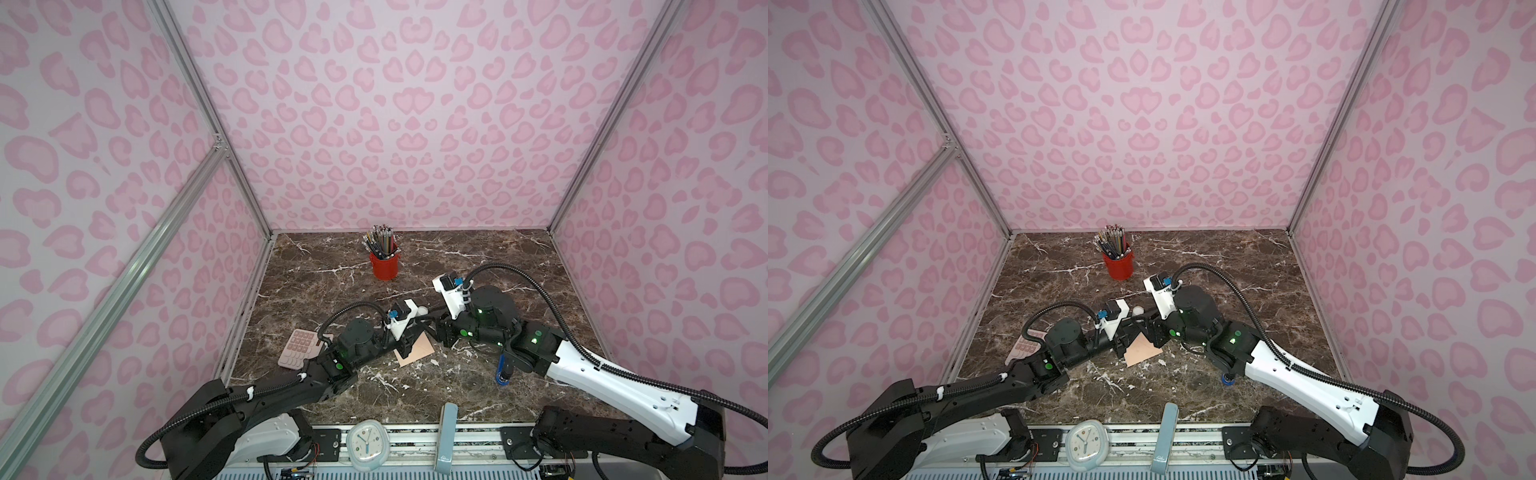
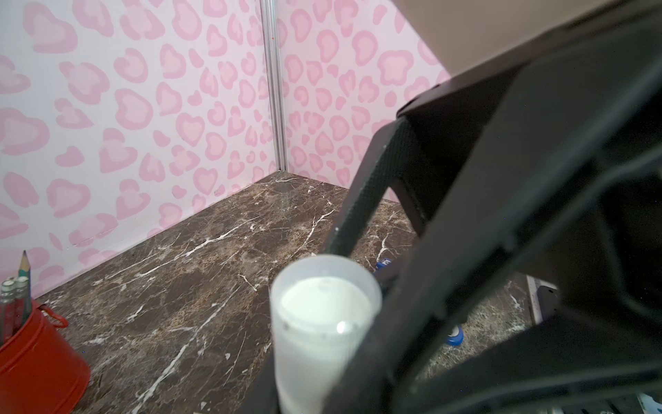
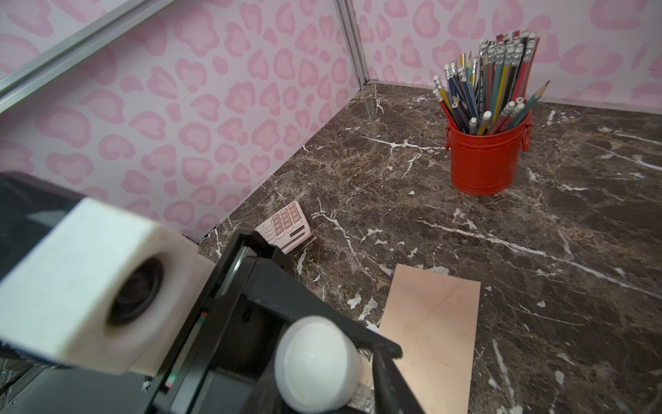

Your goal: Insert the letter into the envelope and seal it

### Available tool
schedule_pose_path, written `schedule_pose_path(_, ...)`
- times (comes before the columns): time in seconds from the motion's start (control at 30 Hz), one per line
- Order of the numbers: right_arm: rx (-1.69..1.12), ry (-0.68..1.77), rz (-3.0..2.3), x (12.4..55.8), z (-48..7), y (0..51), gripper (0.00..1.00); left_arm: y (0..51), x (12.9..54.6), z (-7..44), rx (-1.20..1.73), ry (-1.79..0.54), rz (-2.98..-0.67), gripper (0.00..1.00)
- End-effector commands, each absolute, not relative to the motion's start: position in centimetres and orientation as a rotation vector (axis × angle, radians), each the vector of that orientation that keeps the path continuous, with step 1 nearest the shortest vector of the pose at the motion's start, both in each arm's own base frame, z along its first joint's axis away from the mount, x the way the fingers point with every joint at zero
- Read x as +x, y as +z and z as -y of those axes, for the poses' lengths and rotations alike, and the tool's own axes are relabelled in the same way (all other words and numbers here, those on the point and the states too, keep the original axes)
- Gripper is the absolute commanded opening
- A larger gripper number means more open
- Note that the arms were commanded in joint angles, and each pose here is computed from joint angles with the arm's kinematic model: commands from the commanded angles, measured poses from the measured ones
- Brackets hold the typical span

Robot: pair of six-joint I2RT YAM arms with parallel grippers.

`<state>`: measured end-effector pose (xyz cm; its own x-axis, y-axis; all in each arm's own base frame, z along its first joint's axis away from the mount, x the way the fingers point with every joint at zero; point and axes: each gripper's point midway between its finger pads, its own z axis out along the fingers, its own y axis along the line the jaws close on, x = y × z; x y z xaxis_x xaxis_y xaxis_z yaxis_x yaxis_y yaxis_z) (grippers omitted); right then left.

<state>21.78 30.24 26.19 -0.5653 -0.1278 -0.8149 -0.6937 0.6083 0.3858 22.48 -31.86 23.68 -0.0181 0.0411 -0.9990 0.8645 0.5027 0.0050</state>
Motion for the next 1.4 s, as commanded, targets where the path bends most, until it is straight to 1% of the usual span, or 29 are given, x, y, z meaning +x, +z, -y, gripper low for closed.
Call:
schedule_pose_path(0.0,-0.649,0.912,-2.073,21.8,-29.8,26.2,0.44,25.8,22.7,32.0,0.811,-0.793,-1.367,0.04)
schedule_pose_path(0.13,-0.635,0.935,-2.06,22.0,-29.7,27.3,0.51,25.5,22.6,32.0,0.813,-0.796,-1.375,0.04)
schedule_pose_path(0.3,-0.609,0.99,-2.044,22.0,-29.6,28.9,0.55,25.1,22.8,31.9,0.801,-0.784,-1.389,0.04)
schedule_pose_path(0.5,-0.556,0.966,-2.035,22.8,-28.1,29.5,0.56,24.0,23.2,30.9,0.751,-0.769,-1.447,0.04)
schedule_pose_path(0.73,-0.513,0.876,-2.026,23.6,-26.1,27.3,0.56,22.0,23.5,28.4,0.665,-0.716,-1.573,0.04)
schedule_pose_path(1.03,-0.427,0.775,-2.037,24.7,-23.3,23.0,0.54,15.7,24.5,21.7,0.429,-0.502,-1.958,0.04)
schedule_pose_path(1.2,-0.413,0.739,-2.072,25.1,-22.9,21.4,0.54,12.2,23.8,17.9,0.287,-0.382,-2.133,0.04)
schedule_pose_path(1.37,-0.409,0.735,-2.095,25.2,-22.9,20.5,0.54,9.1,23.2,15.7,0.182,-0.333,-2.302,0.04)
